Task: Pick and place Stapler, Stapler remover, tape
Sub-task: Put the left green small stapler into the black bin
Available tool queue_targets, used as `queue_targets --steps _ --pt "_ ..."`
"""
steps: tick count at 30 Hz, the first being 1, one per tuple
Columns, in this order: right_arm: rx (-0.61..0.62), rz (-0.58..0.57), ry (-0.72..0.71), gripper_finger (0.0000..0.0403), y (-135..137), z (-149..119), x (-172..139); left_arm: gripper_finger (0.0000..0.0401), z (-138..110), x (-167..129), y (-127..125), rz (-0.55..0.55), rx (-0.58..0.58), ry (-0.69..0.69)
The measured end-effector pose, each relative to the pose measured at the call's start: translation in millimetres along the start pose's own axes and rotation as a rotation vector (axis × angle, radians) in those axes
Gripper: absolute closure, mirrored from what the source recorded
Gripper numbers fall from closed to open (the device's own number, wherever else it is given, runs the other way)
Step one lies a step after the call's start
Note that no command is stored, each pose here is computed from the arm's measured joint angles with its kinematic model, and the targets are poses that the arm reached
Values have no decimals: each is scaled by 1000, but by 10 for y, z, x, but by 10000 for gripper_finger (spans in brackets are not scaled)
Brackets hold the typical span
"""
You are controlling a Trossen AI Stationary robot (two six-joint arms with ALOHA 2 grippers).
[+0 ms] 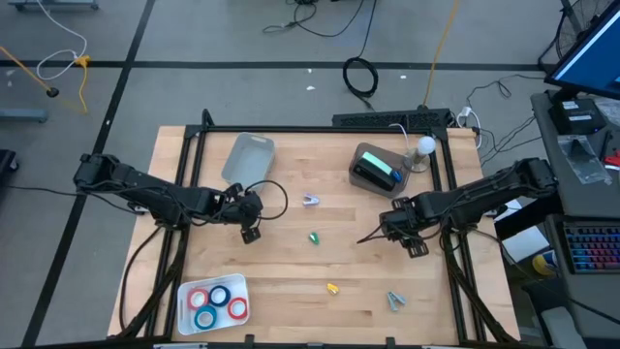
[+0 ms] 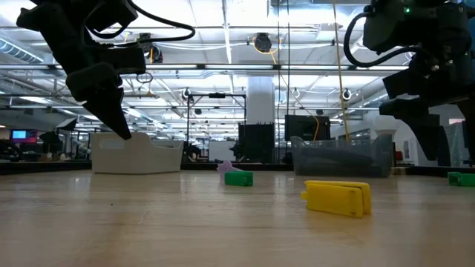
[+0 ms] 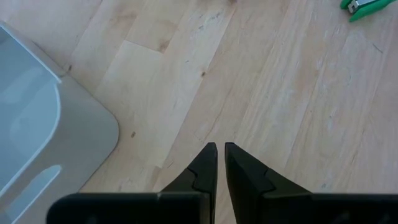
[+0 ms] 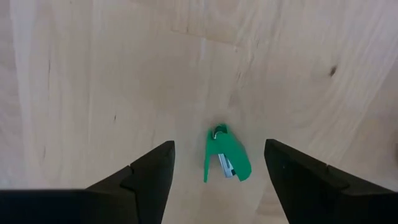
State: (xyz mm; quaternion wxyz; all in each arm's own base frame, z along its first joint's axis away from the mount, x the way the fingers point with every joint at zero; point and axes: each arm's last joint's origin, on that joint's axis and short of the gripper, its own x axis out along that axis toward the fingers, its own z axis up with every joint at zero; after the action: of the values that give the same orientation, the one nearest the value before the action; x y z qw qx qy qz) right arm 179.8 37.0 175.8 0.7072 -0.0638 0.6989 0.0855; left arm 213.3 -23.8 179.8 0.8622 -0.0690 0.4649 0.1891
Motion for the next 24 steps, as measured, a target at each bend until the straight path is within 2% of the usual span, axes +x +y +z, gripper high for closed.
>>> queue_targets --steps 24 --pt "5 1 164 174 -9 91 275 364 0 0 0 0 0 0"
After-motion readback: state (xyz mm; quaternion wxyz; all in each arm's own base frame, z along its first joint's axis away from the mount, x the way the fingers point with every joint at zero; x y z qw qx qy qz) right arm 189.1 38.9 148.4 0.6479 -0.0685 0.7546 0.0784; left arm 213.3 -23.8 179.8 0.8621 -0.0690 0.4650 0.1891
